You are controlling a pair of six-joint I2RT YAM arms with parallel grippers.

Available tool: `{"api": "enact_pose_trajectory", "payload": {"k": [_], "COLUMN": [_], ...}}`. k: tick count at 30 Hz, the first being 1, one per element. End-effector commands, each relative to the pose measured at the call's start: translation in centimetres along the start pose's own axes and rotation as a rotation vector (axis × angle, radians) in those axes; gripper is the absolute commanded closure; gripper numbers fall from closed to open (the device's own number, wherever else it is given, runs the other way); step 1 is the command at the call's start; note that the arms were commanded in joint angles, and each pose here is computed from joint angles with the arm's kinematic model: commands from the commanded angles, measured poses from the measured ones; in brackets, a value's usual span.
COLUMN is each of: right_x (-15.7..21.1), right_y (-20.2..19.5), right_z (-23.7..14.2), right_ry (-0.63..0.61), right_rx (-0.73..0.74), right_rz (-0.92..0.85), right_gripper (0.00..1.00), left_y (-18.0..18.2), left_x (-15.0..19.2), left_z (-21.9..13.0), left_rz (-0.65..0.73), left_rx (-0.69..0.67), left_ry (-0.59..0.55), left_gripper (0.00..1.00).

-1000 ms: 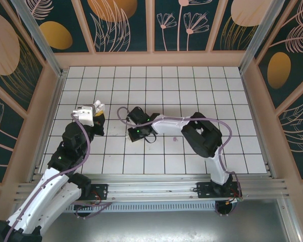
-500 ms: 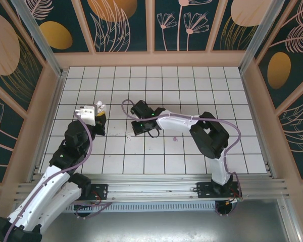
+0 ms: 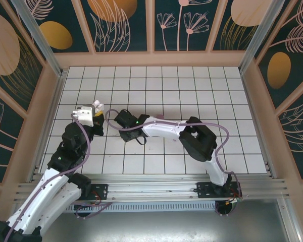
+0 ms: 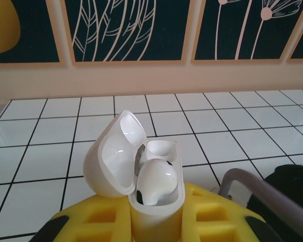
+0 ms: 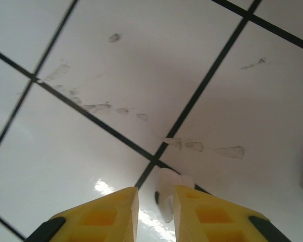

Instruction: Insert the wireless bluetooth earbuds into the charging case

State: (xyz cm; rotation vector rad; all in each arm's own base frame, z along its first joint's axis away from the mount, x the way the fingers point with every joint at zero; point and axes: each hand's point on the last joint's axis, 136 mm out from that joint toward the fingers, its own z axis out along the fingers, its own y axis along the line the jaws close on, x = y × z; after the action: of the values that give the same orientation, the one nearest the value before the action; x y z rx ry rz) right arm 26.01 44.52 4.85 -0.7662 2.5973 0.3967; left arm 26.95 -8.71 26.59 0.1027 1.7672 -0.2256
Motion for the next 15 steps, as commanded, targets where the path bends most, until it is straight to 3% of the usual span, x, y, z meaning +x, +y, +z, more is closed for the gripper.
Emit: {"api": "enact_pose_trajectory", "payload": {"k": [1, 15], "right_x": [0.0, 1.3], "right_y": [-1.0, -1.3], "right_z": [0.4, 2.7], "right_ry": [0.030, 0.102], "right_rx": [0.069, 0.116], "right_rz": [-0.007, -0.026], "right_gripper": [0.75, 0.70], "left_y": [0.5, 0.5], "left_x": [0.1, 0.6], "left_z": [-0.2, 0.0], "left_rz": [0.017, 0.020], "left_rx": [-0.022, -0.021], "left_ry": [-0.010, 0.001], "left_gripper": [1.00, 1.00]}}
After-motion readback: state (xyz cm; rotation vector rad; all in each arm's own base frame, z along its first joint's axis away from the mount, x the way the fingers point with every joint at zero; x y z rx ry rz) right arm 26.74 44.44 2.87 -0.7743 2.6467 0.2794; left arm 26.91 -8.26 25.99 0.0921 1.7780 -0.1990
